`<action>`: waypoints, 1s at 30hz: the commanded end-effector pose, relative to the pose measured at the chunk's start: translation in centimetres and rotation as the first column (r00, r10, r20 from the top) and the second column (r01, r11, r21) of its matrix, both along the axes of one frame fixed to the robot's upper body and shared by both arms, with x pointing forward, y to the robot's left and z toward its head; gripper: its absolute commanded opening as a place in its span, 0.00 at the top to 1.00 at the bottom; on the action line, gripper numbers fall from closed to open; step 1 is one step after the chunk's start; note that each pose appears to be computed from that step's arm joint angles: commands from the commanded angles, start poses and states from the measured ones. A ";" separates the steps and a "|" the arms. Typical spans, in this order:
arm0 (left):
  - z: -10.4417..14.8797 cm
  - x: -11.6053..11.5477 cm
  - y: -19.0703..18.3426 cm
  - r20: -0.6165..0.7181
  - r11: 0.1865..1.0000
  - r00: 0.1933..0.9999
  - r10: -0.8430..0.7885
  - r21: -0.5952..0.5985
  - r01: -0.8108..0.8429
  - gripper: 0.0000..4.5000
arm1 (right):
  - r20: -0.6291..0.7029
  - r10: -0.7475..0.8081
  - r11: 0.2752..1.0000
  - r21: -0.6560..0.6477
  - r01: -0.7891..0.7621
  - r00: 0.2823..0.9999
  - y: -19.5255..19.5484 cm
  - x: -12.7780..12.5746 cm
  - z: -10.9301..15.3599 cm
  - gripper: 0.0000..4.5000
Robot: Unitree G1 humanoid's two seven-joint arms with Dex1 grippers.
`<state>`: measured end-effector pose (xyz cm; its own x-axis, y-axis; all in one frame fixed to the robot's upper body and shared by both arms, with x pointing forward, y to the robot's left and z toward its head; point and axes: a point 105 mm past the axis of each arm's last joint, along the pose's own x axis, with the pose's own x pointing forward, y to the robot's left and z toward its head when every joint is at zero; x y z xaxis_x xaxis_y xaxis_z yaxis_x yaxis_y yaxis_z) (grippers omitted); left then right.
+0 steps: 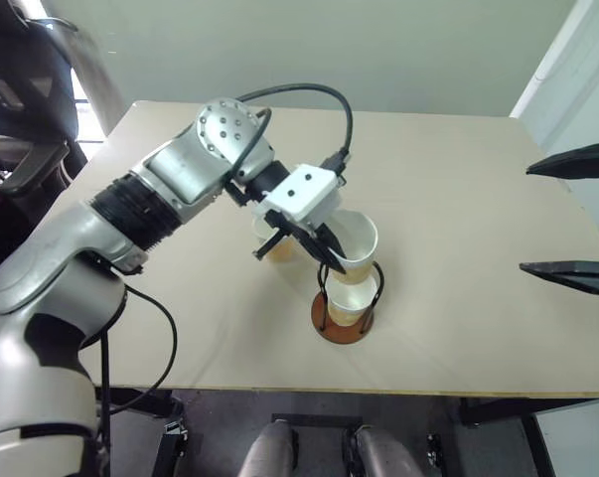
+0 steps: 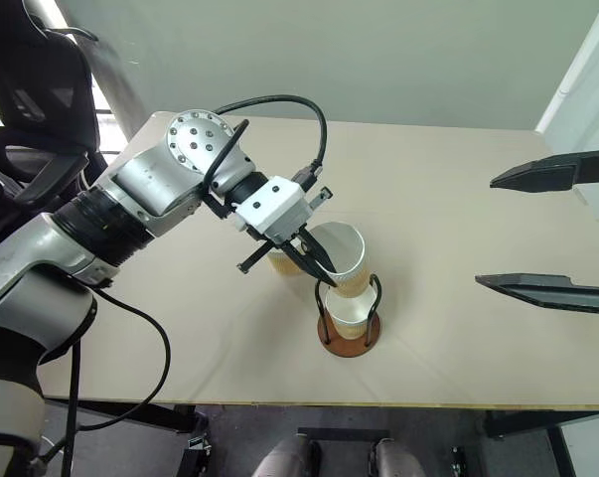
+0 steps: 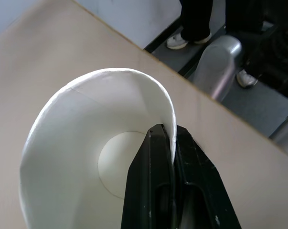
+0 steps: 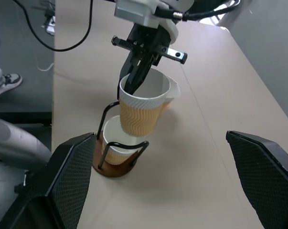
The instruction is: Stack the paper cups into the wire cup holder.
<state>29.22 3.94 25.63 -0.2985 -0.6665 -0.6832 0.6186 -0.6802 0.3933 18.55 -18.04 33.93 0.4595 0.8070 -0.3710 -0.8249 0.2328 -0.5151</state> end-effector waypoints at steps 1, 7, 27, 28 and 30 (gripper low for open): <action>0.9 -0.5 -0.5 0.005 0.999 0.999 -0.047 -0.001 0.047 0.99 | 0.052 -0.023 1.000 -0.007 0.023 0.998 -0.1 -0.6 1.0 0.00; 0.9 -1.0 -1.0 -0.031 0.998 0.997 -0.066 0.001 0.066 0.99 | 0.052 -0.049 0.999 -0.014 0.049 0.997 -0.6 -0.7 1.0 0.00; -1.3 -0.6 -0.8 -0.080 0.997 0.996 -0.028 0.063 0.033 0.99 | 0.063 -0.073 0.997 -0.027 0.075 0.995 -0.8 -0.7 0.7 0.00; -1.3 -0.5 -0.9 -0.081 0.997 0.996 -0.027 0.063 0.032 0.99 | 0.062 -0.075 0.997 -0.029 0.077 0.995 -0.8 -0.7 0.6 0.00; -1.4 -0.5 -0.9 -0.082 0.997 0.996 -0.025 0.064 0.031 0.99 | 0.062 -0.077 0.996 -0.029 0.079 0.995 -0.8 -0.6 0.6 0.00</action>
